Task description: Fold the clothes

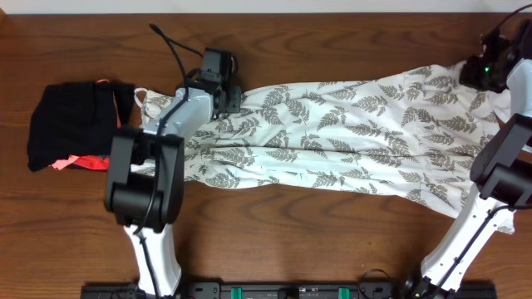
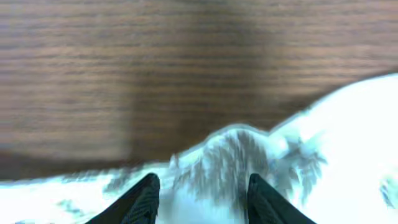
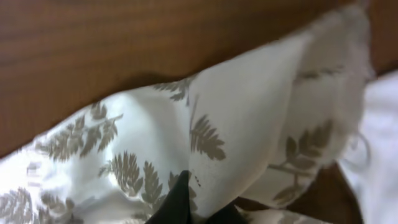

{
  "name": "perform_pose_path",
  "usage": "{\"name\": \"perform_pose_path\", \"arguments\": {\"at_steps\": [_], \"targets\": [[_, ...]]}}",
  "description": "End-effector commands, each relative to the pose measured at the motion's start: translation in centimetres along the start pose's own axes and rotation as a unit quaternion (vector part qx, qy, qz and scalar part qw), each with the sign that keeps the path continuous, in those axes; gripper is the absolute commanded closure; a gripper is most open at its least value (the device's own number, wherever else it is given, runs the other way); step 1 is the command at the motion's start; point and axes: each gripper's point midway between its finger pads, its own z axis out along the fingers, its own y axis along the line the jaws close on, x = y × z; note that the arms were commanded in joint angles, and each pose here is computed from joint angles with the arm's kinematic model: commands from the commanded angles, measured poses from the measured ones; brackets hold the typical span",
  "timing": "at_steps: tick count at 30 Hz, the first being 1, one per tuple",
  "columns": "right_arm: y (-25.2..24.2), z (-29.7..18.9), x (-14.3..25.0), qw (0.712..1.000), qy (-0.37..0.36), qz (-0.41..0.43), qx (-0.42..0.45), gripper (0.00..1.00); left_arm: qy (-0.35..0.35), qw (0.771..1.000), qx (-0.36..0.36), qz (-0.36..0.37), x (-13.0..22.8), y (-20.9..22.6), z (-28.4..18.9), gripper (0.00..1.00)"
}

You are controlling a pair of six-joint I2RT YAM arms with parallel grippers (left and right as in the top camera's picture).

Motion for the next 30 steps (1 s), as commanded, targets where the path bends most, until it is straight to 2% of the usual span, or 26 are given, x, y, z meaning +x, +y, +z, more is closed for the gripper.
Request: {"name": "perform_pose_path", "arguments": {"at_steps": [1,6,14,18,21,25,28,30], "targets": [[-0.4,-4.0,-0.9,1.0,-0.015,0.003,0.026,0.96,-0.014,1.0,0.004,-0.001,-1.1,-0.2,-2.5,0.54],[-3.3,-5.9,1.2,0.994,0.024,0.045,0.1,0.98,0.001,1.0,0.001,-0.014,-0.4,-0.1,-3.0,0.55],[-3.8,-6.8,1.8,0.992,0.033,0.05,0.11,0.97,0.019,0.999,-0.002,-0.041,0.5,0.0,-3.0,0.54],[-3.4,-6.7,1.7,0.993,0.032,0.047,0.107,0.96,-0.007,0.999,0.003,-0.039,-0.8,-0.1,-3.0,0.32],[-3.1,-6.6,1.6,0.993,0.031,0.044,0.106,0.96,-0.043,0.999,0.009,-0.018,-2.6,-0.4,-3.0,0.23],[-2.7,-6.5,1.5,0.993,0.03,0.04,0.103,0.96,-0.077,0.997,0.013,0.006,-4.2,-0.7,-2.6,0.21],[-2.6,-6.5,1.3,0.994,0.028,0.037,0.103,0.96,-0.071,0.995,0.007,0.07,-3.8,-0.7,-1.7,0.22],[-2.6,-6.5,1.3,0.994,0.028,0.037,0.103,0.96,-0.061,0.989,0.003,0.137,-3.2,-0.6,-1.0,0.22]]}}
